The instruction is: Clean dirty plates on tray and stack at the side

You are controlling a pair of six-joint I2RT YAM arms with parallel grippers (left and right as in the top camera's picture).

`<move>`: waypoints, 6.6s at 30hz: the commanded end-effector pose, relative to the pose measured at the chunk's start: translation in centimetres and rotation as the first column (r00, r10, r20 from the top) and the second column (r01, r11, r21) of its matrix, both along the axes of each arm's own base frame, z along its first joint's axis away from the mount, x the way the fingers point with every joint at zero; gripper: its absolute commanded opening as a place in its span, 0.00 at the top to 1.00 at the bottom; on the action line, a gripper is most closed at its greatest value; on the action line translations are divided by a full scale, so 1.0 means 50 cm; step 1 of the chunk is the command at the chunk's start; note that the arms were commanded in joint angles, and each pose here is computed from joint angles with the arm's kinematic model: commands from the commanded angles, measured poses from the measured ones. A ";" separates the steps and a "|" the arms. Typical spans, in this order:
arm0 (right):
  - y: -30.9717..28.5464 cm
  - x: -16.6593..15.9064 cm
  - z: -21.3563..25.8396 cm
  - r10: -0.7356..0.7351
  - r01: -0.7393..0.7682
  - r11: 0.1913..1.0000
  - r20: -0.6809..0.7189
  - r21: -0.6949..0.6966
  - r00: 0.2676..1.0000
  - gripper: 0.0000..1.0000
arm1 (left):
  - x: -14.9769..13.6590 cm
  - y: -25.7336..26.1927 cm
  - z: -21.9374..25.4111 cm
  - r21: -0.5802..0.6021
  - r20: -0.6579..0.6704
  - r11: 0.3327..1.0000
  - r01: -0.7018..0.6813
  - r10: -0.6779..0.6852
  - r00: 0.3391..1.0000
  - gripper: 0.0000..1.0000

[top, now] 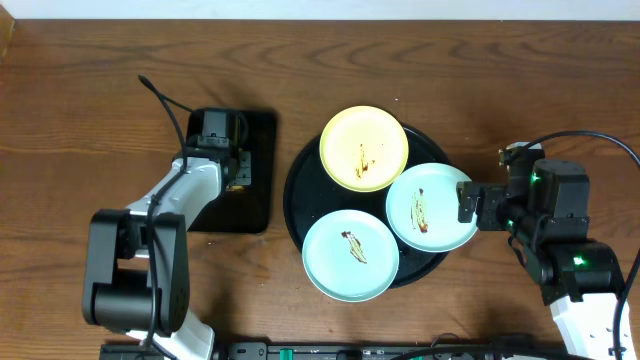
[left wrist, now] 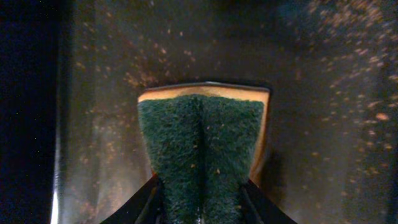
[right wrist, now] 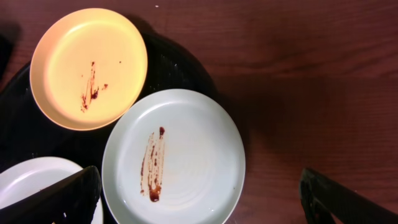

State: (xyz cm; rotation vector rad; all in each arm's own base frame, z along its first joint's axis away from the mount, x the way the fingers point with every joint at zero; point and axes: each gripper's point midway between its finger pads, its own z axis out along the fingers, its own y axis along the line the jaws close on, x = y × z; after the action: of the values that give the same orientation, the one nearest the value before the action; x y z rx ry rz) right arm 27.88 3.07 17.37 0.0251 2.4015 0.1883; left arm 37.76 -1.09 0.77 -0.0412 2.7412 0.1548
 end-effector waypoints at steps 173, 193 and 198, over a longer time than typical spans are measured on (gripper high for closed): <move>-0.043 0.014 -0.304 -0.120 0.181 0.982 -0.533 0.063 0.838 0.99 | -0.122 -0.597 0.261 -0.575 0.211 0.668 0.473 -0.437 0.874 0.93; -0.043 0.015 -0.304 -0.120 0.180 0.982 -0.531 0.063 0.839 0.99 | -0.236 -0.799 0.100 -0.668 0.058 0.559 0.492 -0.620 0.782 0.93; -0.043 0.014 -0.304 -0.120 0.181 0.982 -0.532 0.063 0.838 0.99 | -0.231 -0.804 0.060 -0.659 0.045 0.572 0.488 -0.618 0.785 0.92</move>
State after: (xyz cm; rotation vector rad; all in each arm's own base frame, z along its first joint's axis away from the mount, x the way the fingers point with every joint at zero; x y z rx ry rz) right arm 28.78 1.05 2.46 0.3567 2.9081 0.2732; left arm 25.69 -40.83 4.20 0.6962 2.6877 -1.0126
